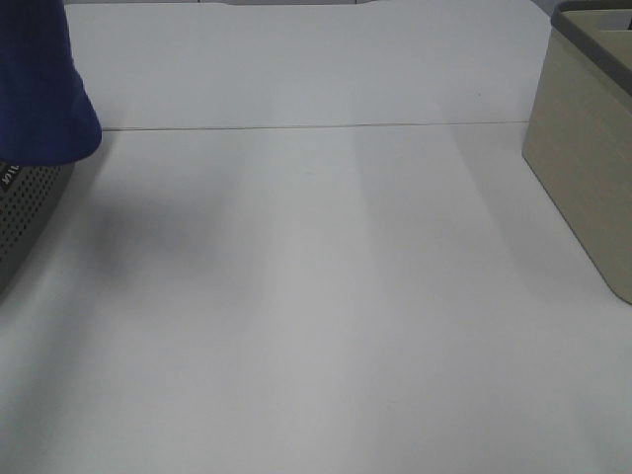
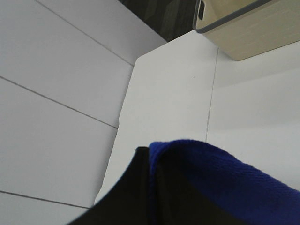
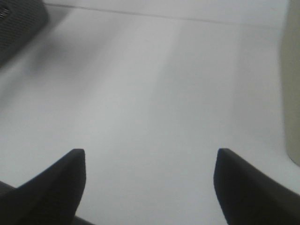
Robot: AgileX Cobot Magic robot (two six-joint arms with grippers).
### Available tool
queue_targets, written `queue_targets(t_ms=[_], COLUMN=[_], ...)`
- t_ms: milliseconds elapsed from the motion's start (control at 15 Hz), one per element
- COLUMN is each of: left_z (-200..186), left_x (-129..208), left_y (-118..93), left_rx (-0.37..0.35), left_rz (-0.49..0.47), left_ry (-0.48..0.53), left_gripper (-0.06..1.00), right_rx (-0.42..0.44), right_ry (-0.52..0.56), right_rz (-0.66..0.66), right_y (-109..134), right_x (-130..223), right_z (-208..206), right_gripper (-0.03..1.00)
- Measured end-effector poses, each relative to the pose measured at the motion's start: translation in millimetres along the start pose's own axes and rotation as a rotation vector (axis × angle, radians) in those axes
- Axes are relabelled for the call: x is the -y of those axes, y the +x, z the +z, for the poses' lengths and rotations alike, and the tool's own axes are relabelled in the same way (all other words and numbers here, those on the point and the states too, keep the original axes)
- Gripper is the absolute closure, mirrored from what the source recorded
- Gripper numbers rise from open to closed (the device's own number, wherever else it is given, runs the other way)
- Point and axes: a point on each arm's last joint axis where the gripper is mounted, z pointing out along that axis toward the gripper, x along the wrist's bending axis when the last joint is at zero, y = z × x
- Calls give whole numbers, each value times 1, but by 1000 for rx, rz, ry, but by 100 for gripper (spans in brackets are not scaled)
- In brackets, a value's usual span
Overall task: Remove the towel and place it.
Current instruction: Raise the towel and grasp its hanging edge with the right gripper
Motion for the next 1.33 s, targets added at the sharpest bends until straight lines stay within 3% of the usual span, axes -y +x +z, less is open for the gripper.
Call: queue_targets(t_ms=[200, 467, 533, 600, 733, 933, 1333], left_z=[9, 13, 13, 13, 13, 12, 12], left_x=[-16, -25, -26, -28, -30, -32, -33], left_y=[-9, -15, -15, -15, -16, -16, -16], left_rx=[47, 76, 76, 79, 82, 84, 84], left_rz=[30, 44, 44, 35, 22, 11, 10], left_ry=[-58, -97, -100, -119, -143, -167, -171], left_gripper=[94, 94, 94, 94, 94, 94, 94], right_rx=[-298, -598, -684, -790, -787, -789, -899], right_ry=[-127, -258, -307, -321, -297, -277, -138], right_rz=[-82, -175, -162, -7, 89, -2, -219], right_y=[4, -1, -2, -9, -19, -23, 38], right_x=[-40, -67, -73, -78, -77, -75, -94], right_z=[31, 74, 83, 102, 121, 149, 222], right_gripper=[22, 22, 22, 22, 22, 23, 28])
